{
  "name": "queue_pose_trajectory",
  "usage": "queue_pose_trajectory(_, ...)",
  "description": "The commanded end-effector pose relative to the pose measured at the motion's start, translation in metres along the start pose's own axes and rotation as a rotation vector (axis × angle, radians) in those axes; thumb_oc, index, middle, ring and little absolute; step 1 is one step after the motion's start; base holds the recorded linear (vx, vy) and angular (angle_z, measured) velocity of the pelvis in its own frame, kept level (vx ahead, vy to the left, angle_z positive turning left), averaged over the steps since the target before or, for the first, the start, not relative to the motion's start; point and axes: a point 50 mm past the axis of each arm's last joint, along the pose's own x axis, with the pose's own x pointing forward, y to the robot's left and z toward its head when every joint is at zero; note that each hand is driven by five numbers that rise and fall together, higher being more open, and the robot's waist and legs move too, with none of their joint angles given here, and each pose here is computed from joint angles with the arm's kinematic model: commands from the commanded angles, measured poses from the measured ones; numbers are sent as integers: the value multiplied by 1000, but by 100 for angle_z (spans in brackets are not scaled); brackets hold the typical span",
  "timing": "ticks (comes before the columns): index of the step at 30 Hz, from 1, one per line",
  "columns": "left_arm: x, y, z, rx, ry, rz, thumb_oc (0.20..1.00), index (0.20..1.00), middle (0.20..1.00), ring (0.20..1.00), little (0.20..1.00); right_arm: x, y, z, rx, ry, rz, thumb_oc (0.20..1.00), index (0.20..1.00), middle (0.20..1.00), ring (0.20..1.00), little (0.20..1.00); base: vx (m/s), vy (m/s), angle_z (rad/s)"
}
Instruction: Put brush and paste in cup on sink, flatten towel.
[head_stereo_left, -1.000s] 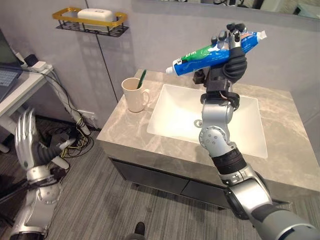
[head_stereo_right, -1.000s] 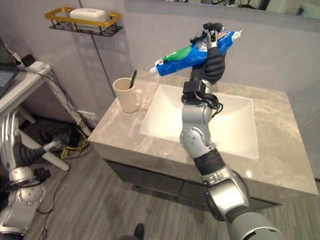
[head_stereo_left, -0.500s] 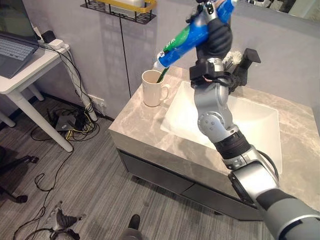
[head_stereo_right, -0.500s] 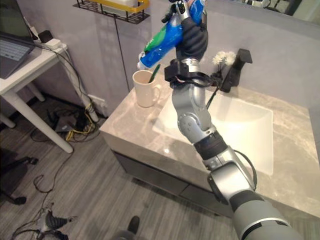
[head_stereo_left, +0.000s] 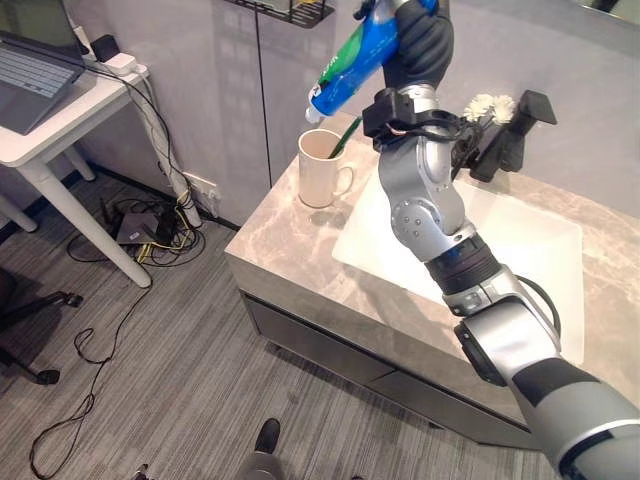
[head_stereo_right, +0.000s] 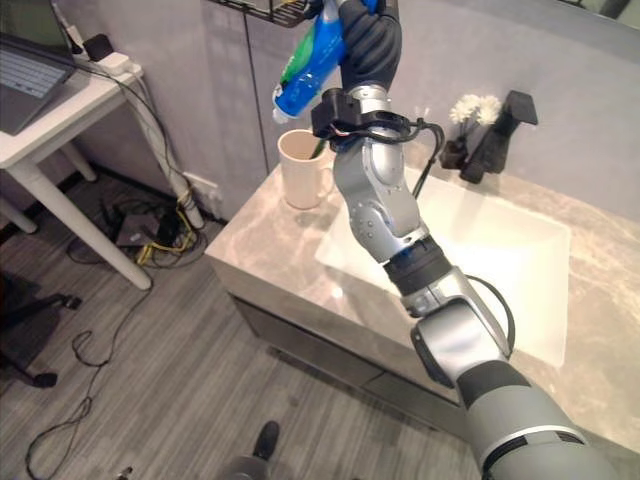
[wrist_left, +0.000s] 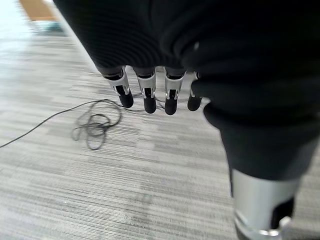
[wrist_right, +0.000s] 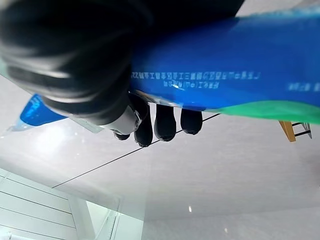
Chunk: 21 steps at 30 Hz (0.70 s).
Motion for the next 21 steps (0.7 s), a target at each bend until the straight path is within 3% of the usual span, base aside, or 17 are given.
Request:
queue_pose_trajectory(1,10,26,18,-1,-35,89,1000,1000,1000,1000,1000,25,14,42,-98,-168,75,200,200,200,200,200,10,6,16)
queue_pose_trajectory(8,8,18,65,18,-231,88,1000,1000,1000,1000,1000,27,3,47,-149,-188,33,200,200,200,200,200,21,4,22)
queue_pose_trajectory(21,9,18,59,31,-208,91,1000,1000,1000,1000,1000,35,2,54,-237,-211,24,200,200,200,200,200,3,3,5)
